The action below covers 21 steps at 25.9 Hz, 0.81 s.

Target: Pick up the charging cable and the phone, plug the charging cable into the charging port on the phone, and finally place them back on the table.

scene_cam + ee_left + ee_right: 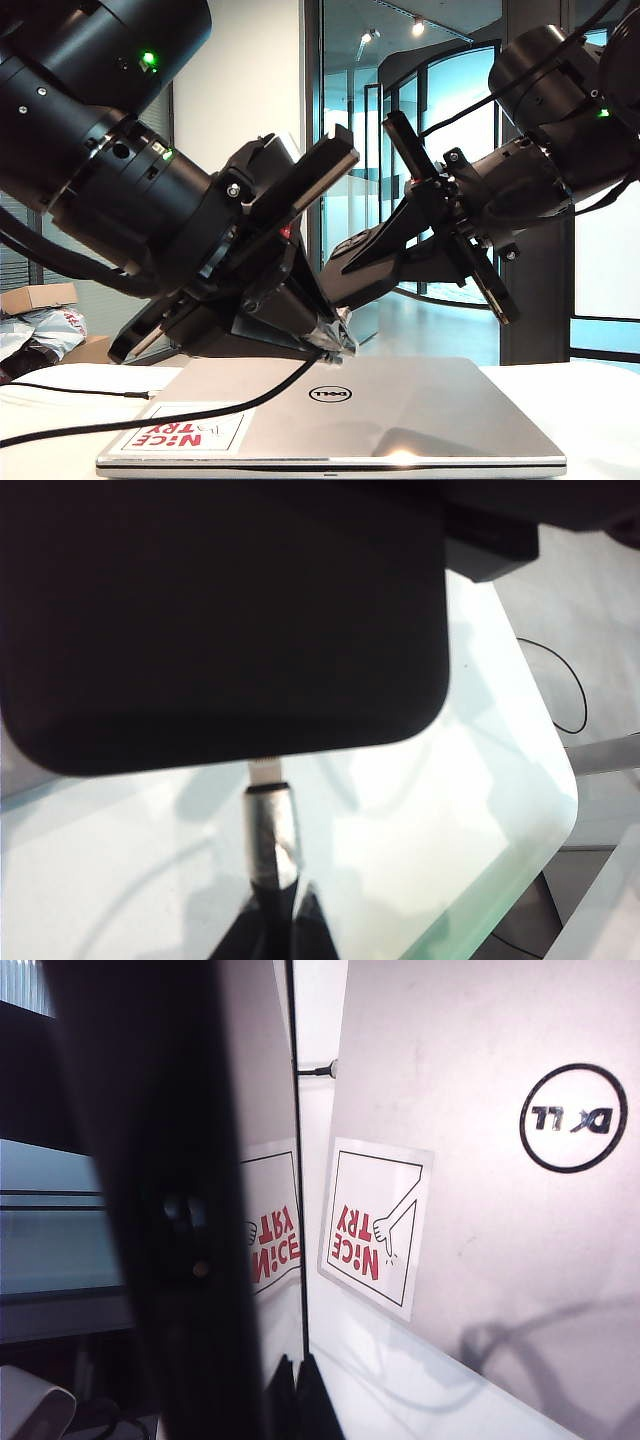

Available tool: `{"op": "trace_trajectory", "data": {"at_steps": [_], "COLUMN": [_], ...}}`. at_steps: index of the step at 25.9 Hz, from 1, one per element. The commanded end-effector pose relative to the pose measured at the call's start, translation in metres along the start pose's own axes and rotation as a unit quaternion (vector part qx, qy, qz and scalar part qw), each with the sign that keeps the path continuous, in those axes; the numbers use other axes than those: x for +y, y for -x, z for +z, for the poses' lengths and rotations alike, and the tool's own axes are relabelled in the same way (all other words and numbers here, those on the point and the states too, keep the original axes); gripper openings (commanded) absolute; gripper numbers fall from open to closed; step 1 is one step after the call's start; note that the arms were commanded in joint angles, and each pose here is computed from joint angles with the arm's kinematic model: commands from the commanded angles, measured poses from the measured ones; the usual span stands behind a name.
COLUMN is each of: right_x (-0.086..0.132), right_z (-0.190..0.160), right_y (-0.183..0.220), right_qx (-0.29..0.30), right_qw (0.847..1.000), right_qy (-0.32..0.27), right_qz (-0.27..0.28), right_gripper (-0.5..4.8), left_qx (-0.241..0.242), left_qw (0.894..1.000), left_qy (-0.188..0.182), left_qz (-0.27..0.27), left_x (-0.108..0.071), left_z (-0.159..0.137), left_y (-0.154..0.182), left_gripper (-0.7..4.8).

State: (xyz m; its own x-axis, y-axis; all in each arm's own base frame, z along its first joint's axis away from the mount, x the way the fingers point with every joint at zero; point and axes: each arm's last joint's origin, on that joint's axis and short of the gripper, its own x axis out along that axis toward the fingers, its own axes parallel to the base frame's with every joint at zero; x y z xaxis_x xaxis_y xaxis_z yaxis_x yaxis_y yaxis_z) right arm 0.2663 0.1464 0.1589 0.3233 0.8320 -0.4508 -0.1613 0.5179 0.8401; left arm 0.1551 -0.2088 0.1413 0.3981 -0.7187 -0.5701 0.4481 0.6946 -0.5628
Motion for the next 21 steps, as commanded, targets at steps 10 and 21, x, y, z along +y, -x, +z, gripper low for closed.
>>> {"op": "trace_trajectory", "data": {"at_steps": [10, 21], "right_x": [0.002, 0.005], "right_z": [-0.01, -0.007], "right_y": [0.007, 0.008], "right_qx": [-0.029, -0.04], "right_qw": [0.999, 0.998], "right_qy": [0.004, 0.001], "right_qz": [0.031, 0.045], "right_gripper": [-0.05, -0.05], "left_qx": [-0.01, -0.01], "left_qw": [1.0, 1.0], "left_qy": [-0.001, -0.001], "left_qz": [-0.005, -0.005], "left_x": [-0.001, -0.001], "left_z": [0.002, 0.003], "left_y": [0.0, 0.0], "left_gripper": [-0.06, -0.06]}}
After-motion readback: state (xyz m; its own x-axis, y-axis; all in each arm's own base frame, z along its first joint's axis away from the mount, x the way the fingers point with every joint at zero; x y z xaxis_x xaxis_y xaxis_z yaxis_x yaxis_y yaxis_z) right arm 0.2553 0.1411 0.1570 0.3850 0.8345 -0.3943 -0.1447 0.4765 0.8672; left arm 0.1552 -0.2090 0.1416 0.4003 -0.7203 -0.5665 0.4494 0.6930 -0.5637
